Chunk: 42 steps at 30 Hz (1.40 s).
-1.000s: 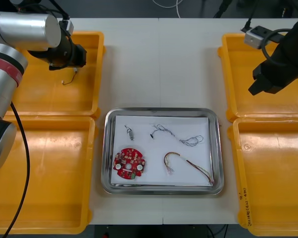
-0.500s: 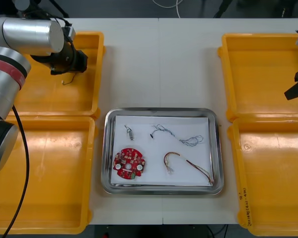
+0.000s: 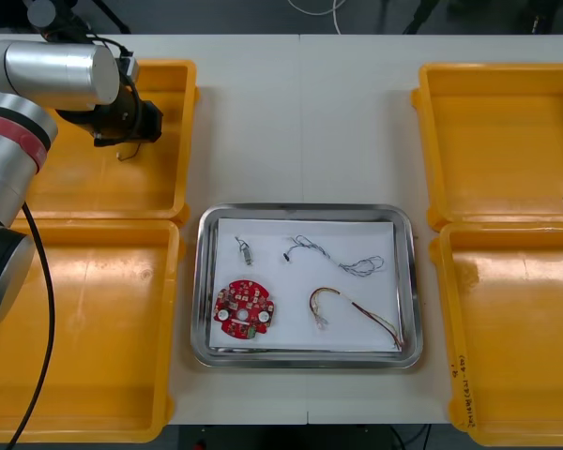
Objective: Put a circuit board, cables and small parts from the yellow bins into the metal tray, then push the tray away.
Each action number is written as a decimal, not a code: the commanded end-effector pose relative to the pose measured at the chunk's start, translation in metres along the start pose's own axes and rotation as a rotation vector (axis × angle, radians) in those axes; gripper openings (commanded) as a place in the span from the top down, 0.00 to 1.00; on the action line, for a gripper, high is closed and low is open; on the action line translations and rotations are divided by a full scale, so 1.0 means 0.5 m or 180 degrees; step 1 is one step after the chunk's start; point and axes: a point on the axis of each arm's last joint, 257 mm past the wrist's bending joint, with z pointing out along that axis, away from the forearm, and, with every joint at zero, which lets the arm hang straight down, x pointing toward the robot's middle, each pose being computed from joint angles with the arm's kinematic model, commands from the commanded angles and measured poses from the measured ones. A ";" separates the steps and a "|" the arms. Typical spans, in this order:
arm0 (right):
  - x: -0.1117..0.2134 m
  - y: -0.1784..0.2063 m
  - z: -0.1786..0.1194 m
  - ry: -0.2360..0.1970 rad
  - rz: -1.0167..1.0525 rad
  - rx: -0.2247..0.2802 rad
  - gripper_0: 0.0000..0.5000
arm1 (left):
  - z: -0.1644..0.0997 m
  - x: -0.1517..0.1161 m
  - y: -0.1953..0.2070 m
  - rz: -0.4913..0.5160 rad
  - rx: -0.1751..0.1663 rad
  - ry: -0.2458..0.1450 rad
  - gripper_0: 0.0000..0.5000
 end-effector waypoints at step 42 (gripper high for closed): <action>0.040 -0.129 0.005 -0.0324 0.0542 0.0283 0.00 | -0.190 -0.031 -0.015 0.0499 -0.0011 0.0206 1.00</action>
